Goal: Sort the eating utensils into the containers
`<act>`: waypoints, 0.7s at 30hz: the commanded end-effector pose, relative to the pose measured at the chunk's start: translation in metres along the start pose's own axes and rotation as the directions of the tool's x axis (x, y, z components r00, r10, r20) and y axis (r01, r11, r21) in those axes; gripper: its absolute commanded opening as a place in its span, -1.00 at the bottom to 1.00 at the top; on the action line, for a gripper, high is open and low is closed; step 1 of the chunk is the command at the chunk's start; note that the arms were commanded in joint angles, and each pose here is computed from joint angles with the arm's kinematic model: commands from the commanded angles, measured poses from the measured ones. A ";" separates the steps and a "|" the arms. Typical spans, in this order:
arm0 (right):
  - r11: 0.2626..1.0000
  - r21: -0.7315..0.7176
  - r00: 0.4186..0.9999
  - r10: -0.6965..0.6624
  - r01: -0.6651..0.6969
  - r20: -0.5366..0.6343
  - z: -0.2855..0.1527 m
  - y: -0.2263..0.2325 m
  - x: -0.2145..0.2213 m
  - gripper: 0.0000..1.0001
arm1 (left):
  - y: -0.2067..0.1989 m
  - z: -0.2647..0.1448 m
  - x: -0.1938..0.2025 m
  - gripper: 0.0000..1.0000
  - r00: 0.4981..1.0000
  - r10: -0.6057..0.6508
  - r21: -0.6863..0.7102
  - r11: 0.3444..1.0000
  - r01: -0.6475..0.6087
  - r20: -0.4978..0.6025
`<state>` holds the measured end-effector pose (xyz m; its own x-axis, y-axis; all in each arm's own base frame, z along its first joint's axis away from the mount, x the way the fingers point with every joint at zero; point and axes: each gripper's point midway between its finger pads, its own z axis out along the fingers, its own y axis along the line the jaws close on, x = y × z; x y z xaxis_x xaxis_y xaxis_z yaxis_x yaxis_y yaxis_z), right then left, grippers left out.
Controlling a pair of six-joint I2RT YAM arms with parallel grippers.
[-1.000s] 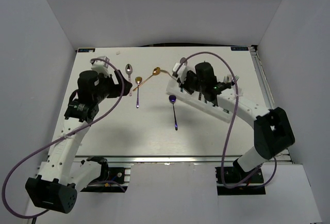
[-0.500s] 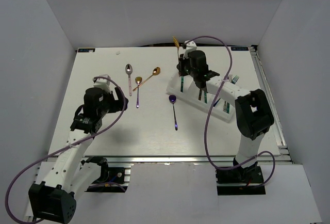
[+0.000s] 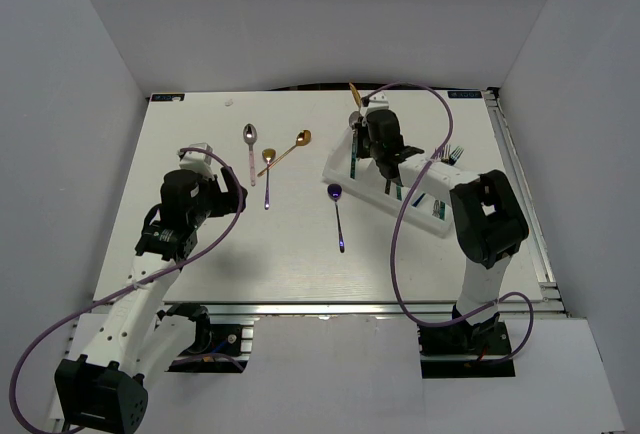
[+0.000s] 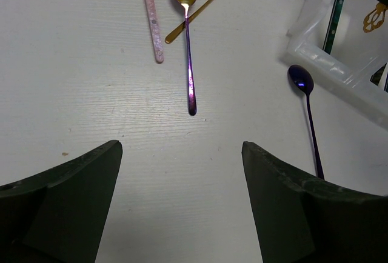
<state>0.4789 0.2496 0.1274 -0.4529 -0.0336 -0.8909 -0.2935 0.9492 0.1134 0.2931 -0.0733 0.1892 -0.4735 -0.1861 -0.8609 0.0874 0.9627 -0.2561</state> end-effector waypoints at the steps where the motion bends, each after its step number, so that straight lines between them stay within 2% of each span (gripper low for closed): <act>1: 0.999 0.036 0.997 0.011 -0.014 0.076 -0.002 -0.007 -0.021 -1.00 | -0.001 -0.002 -0.011 0.83 0.999 0.012 0.002 1.000 -0.012 0.044; 7: 0.999 0.045 0.997 -0.012 0.008 0.078 0.004 -0.009 -0.018 -1.00 | -0.001 -0.003 -0.012 0.83 0.999 0.011 0.002 1.000 -0.011 0.049; 16: 0.999 0.044 0.999 -0.015 0.012 0.047 0.008 -0.010 -0.004 -0.74 | -0.001 -0.004 -0.013 0.83 0.998 0.013 0.003 1.000 -0.013 0.053; 21: 0.999 0.037 0.999 -0.014 0.012 0.041 0.008 -0.009 -0.002 -0.67 | -0.002 -0.005 -0.014 0.83 0.998 0.013 0.004 1.000 -0.013 0.056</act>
<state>0.4807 0.2438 0.1123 -0.4615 -0.0619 -0.8850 -0.2764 0.9579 0.0772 0.2938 -0.0729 0.1913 -0.4648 -0.1844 -0.8660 0.0891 0.9634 -0.2530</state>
